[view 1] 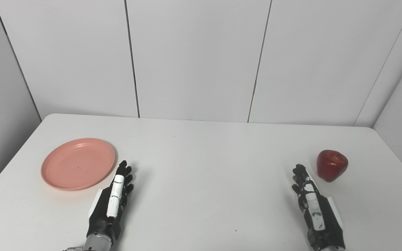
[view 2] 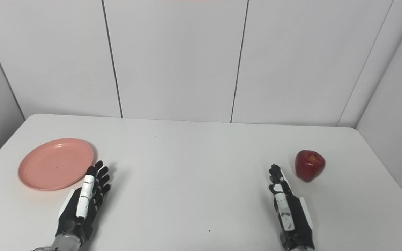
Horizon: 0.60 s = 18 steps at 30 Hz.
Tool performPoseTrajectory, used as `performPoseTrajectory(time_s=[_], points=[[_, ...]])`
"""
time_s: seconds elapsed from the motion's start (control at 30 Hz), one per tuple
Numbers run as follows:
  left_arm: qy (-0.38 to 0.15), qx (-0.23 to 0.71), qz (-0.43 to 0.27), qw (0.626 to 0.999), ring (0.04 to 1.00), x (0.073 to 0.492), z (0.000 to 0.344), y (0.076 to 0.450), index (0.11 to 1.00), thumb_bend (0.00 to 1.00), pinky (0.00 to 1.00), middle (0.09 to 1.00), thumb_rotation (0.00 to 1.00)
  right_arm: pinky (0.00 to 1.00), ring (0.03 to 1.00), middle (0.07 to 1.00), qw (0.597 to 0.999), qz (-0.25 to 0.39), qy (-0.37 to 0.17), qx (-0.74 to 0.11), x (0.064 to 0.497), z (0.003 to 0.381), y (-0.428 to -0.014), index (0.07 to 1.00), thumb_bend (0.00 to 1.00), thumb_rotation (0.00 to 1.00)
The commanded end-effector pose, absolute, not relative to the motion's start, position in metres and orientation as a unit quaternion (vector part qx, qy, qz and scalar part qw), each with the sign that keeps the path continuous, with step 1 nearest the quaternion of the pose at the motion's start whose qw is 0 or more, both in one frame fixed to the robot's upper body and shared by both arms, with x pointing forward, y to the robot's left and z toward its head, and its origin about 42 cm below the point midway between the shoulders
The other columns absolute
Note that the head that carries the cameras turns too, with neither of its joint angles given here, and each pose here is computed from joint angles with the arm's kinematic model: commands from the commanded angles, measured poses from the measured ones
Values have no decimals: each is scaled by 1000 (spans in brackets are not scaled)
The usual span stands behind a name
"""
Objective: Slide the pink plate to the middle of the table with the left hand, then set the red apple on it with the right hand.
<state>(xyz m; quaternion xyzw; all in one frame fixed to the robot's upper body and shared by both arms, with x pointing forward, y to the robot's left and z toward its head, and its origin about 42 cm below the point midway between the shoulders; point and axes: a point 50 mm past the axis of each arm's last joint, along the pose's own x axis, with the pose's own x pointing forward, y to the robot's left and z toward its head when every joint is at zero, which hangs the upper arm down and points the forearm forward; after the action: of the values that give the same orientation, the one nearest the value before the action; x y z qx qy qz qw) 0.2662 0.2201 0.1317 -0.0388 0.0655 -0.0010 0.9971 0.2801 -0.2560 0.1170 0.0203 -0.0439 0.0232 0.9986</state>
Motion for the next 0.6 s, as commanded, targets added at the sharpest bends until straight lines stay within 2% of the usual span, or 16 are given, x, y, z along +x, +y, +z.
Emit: performPoseTrajectory(time_s=[0.0,0.57], points=[[63,-17,-4,998,1000,259,133,230,1000,680,1000,1000,1000,1000,996,955,996,23,-77,30,284,120,-253,952,920,920],[68,-19,-4,998,1000,260,132,231,1000,668,1000,1000,1000,1000,993,957,997,14,-71,26,284,118,-252,961,935,921]])
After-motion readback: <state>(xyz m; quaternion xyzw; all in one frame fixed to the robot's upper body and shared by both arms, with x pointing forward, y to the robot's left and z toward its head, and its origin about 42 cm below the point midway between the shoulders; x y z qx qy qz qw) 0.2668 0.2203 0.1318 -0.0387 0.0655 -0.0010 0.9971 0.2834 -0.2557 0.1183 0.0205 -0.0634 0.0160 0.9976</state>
